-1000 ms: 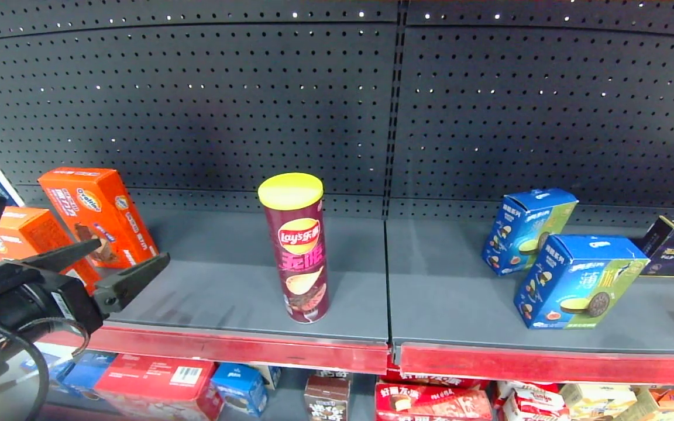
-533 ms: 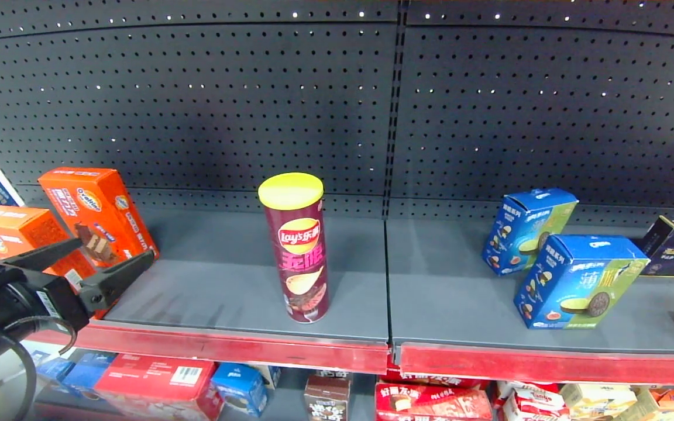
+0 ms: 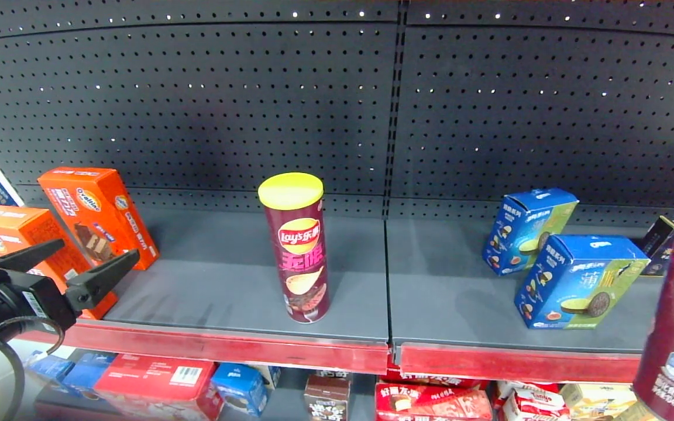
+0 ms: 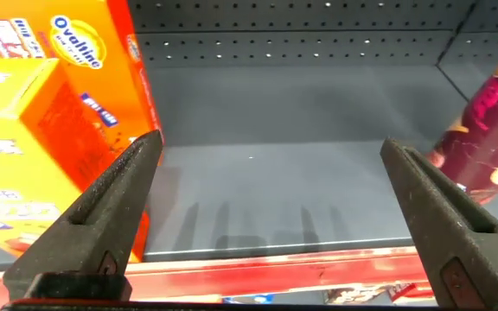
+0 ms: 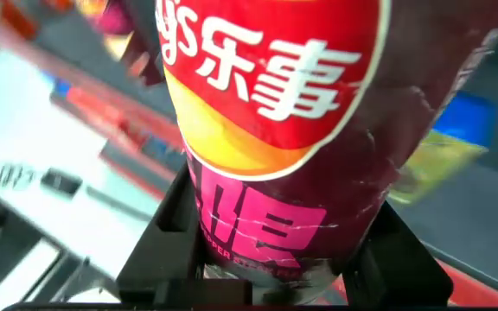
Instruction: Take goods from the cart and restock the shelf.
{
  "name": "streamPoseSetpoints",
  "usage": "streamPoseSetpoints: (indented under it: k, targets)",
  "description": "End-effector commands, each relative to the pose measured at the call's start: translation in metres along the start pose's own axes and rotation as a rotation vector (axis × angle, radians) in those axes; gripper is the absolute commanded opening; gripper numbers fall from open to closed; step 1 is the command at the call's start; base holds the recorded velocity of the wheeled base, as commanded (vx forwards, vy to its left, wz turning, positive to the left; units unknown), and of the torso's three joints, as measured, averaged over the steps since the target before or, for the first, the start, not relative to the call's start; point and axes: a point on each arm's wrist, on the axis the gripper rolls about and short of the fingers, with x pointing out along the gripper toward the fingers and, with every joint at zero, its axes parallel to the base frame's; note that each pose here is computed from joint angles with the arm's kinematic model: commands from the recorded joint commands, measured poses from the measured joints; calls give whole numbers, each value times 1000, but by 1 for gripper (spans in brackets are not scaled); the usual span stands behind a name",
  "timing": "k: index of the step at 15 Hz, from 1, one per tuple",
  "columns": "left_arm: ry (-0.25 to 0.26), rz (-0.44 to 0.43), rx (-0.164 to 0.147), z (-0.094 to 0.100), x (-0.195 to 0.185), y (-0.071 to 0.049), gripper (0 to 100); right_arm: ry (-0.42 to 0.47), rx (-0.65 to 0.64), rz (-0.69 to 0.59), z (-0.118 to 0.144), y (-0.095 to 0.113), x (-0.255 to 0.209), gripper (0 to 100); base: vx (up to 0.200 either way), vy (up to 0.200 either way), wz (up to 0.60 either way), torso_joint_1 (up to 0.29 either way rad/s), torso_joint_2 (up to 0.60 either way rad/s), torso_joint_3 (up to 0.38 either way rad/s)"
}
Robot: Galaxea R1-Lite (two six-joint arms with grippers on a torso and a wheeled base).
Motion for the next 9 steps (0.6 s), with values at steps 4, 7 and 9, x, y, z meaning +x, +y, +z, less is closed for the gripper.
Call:
streamPoseSetpoints:
  k: [4, 7, 9]
  targets:
    - [-7, 3, 1, 1, -2, 0, 100, -25, -24, 52, 14, 25, 58, 0, 0, 0, 0, 0, 0, 0]
    - [-11, 3, 2, 2, -2, 0, 100, -24, -31, 51, 14, 32, 79, 0, 0, 0, 0, 0, 0, 0]
    - [-15, 4, 2, 3, -2, 1, 100, -50, -21, 69, 17, 41, 109, 0, 0, 0, 0, 0, 0, 0]
